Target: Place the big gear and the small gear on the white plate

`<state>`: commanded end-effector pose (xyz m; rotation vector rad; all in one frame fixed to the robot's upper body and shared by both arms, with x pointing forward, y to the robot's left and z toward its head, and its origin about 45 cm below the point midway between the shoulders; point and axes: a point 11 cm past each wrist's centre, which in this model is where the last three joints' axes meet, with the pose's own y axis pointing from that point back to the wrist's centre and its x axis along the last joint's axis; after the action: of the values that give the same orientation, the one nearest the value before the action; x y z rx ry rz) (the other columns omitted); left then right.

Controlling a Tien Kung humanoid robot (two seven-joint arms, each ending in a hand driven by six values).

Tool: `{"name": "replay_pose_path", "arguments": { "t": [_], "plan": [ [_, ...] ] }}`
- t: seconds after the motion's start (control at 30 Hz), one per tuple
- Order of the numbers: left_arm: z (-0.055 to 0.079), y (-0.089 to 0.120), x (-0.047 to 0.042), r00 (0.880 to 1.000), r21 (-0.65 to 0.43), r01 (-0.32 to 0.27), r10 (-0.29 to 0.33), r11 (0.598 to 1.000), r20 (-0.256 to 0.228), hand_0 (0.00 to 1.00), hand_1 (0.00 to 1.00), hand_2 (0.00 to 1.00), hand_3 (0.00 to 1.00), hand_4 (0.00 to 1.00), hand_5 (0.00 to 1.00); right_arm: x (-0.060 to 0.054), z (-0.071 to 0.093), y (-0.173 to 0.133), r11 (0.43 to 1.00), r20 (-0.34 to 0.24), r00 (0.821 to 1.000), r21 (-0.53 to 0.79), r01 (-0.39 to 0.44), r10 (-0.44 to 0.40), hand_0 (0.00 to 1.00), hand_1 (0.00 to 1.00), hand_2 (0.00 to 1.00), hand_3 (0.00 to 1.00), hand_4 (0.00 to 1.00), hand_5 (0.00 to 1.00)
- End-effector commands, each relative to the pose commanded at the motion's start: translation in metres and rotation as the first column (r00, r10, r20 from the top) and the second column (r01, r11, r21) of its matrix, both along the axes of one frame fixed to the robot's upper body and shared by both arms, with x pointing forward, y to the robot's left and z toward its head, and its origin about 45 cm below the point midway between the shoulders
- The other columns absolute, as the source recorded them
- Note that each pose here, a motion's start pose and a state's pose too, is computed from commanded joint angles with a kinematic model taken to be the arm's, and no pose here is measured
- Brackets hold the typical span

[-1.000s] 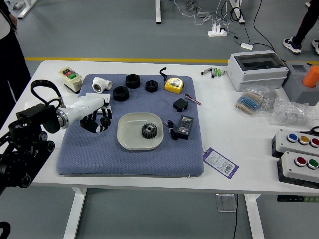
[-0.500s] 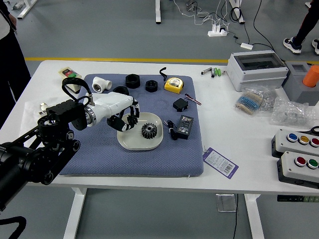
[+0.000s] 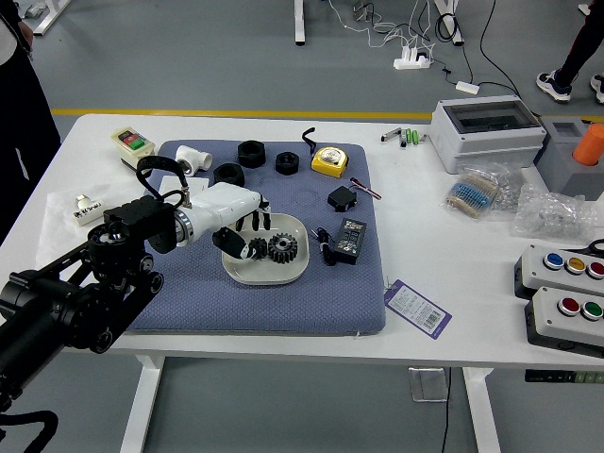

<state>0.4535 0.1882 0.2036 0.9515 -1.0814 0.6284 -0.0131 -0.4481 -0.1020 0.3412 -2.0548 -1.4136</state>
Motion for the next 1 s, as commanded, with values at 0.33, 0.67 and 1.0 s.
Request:
{"name": "replay_pose_path", "arguments": {
  "t": [0.33,0.67,1.0],
  "plan": [
    [0.008,0.008,-0.0023,1.0,-0.015,-0.021,0.021,1.0,-0.007,0.5,0.627,0.711,0.773,0.998,0.361,-0.005,-0.001,0.001,1.0,-0.007,1.0,0.001,0.003,-0.003,0.71,0.723,0.783,0.61,0.813,0.66],
    [0.084,0.027,-0.0126,0.972,-0.344,-0.055,0.129,0.937,0.194,0.593,0.66,0.736,0.786,0.998,0.372,-0.018,-0.002,0.004,1.0,-0.037,0.999,0.005,-0.002,0.002,0.71,0.723,0.782,0.611,0.813,0.66],
    [0.098,0.07,-0.0247,0.956,-0.667,-0.14,0.276,0.732,0.101,0.594,0.64,0.745,0.623,0.862,0.343,-0.014,-0.001,0.003,1.0,-0.031,1.0,-0.001,-0.003,0.002,0.708,0.722,0.782,0.605,0.813,0.661]
  ]
}}
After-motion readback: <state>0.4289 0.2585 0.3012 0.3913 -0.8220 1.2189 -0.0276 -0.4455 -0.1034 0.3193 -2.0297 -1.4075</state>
